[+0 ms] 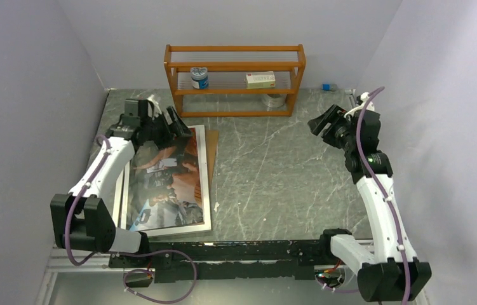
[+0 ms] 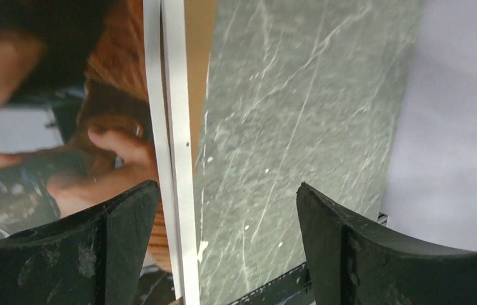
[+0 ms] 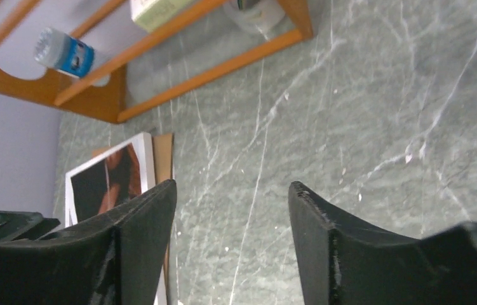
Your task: Put the photo into the frame
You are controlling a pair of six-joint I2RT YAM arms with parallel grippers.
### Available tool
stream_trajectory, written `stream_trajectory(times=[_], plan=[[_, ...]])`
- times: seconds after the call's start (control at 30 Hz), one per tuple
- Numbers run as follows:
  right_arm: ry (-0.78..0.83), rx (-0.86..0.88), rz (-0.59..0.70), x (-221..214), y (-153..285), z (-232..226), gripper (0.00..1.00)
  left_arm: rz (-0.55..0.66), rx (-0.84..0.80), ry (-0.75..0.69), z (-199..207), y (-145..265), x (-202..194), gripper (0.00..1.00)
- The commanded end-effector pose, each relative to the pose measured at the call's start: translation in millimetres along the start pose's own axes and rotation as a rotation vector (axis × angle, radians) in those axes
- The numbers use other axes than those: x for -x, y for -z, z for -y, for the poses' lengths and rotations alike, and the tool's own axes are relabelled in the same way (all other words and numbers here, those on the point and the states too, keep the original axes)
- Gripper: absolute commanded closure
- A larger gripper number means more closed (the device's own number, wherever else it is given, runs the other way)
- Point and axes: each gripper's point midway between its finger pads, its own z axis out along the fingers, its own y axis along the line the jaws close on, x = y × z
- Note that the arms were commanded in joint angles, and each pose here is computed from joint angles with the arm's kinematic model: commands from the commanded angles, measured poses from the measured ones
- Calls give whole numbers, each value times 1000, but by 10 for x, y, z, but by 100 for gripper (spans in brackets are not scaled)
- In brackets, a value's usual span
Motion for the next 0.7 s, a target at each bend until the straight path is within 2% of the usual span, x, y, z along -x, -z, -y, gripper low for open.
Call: stream_trajectory(times=[0.0,0.23,0.33,0.53,0.67], plan=[[-92,-4,-115,-280,-171,44,35,-70,87,23,-86,-217,-333,17],[-181,-89,-204,-668,-327,306,42,-208,299,-81,-271,-576,-864,30],[-216,-113,-228,-788,-354,376,43,-255,371,-85,-377,-696,-1034,32],[-245,-154,-275,-973,-363,487,46,-357,433,-113,-470,-958,-1352,36],[-250,-174,-291,-1050,-339,541,47,-368,495,-146,-468,-1033,-1424,42]])
